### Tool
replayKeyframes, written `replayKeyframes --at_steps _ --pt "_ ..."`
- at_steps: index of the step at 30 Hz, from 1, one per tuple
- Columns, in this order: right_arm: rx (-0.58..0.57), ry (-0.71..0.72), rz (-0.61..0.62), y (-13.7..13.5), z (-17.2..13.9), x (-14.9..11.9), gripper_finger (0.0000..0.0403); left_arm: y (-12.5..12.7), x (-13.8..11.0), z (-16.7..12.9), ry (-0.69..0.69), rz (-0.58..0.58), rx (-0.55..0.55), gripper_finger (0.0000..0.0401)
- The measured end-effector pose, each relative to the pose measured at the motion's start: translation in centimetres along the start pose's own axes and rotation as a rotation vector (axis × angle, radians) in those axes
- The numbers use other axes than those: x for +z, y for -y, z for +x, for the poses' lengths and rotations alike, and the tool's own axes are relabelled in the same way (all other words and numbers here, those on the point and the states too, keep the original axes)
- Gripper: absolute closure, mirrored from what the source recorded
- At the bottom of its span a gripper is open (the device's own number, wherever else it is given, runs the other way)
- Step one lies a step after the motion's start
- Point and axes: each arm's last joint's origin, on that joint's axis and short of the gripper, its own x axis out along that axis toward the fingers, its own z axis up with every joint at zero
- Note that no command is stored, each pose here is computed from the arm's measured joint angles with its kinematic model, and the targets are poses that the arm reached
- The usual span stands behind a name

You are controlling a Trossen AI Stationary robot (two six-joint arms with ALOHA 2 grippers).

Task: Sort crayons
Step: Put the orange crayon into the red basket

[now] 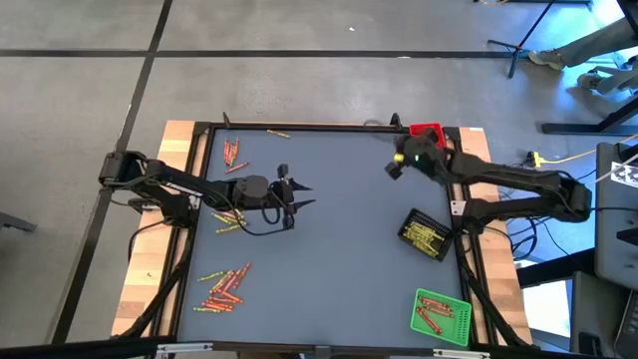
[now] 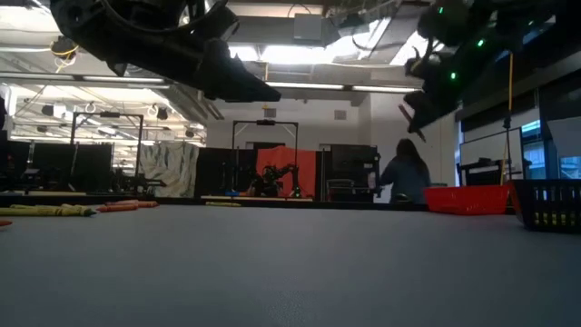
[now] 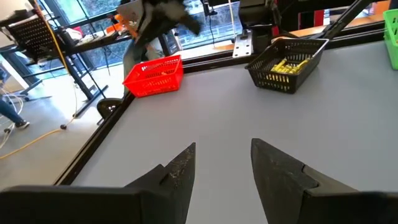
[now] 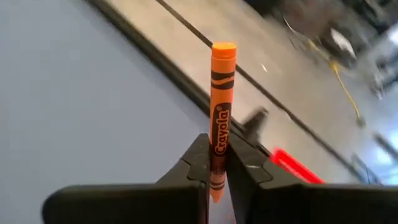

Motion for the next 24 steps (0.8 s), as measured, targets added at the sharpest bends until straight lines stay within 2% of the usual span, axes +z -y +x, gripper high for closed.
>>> replayKeyframes --at_steps 8,16,24 --pt "-0.095 -0.189 0.205 4.1 3.8 -1.7 0.0367 0.0 0.0 0.0 0.001 0.001 -0.005 0.0261" --pt "-0.129 -0.306 0.264 5.9 6.4 -3.2 0.0366 0.1 0.0 0.0 0.003 0.0 -0.017 0.0261" --pt "-0.18 -0.428 0.282 6.3 7.9 -4.7 0.0365 0.1 0.0 0.0 0.005 0.02 -0.019 0.0261"
